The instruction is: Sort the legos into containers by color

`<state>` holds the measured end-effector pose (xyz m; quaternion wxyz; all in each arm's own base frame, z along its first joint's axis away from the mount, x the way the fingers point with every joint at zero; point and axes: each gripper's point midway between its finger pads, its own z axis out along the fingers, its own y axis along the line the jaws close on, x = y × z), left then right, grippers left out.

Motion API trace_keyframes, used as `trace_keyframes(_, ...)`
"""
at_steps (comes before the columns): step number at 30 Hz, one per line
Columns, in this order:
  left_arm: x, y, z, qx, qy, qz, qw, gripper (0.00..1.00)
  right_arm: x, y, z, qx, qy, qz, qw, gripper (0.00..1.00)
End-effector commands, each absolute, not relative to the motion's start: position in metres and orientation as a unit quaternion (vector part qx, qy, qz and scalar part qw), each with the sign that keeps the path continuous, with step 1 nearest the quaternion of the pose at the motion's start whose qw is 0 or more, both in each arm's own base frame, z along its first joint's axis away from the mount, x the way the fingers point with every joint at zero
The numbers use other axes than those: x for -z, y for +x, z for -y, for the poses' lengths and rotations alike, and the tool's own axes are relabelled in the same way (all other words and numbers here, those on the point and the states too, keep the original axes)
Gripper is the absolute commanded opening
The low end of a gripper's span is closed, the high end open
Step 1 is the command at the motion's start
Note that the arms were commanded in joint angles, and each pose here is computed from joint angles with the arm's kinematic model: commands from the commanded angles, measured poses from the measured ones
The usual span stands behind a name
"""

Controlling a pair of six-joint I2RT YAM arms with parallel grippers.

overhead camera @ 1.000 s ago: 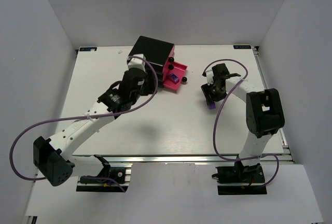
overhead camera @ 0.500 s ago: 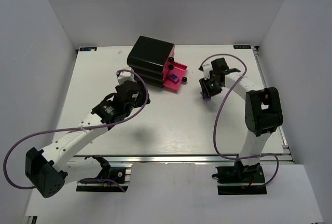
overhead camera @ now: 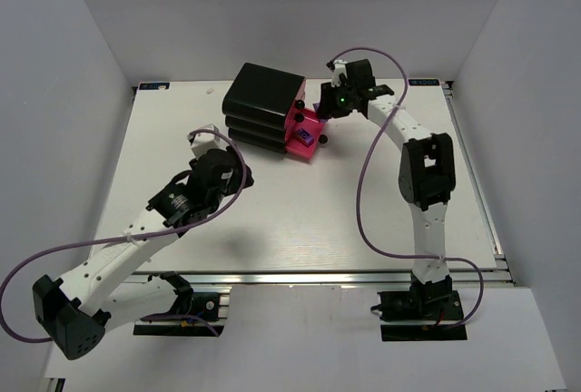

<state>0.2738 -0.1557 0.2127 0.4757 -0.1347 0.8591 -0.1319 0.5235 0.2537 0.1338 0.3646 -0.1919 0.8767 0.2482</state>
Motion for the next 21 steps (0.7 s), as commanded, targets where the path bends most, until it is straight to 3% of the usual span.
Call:
trace_keyframes(1, -0.214, 0.263, 0.14, 0.129, -0.168, -0.853, 0.477, 0.75, -0.144, 0.543, -0.276, -0.257, -0.185, -0.862, 0.396, 0.07)
trace_keyframes(7, -0.213, 0.257, 0.134, 0.132, -0.186, -0.849, 0.476, 0.75, -0.139, 0.549, -0.289, -0.264, -0.196, -0.856, 0.399, 0.24)
trace_keyframes(8, -0.212, 0.258, 0.134, 0.132, -0.185, -0.85, 0.476, 0.75, -0.136, 0.549, -0.288, -0.261, -0.195, -0.858, 0.398, 0.36)
trace_keyframes(11, -0.21, 0.259, 0.136, 0.13, -0.183, -0.852, 0.473, 0.75, -0.132, 0.545, -0.289, -0.255, -0.205, -0.859, 0.393, 0.57)
trace_keyframes(21, -0.218, 0.273, 0.15, 0.137, -0.168, -0.85, 0.48, 0.78, -0.148, 0.543, -0.279, -0.246, -0.211, -0.855, 0.404, 0.62)
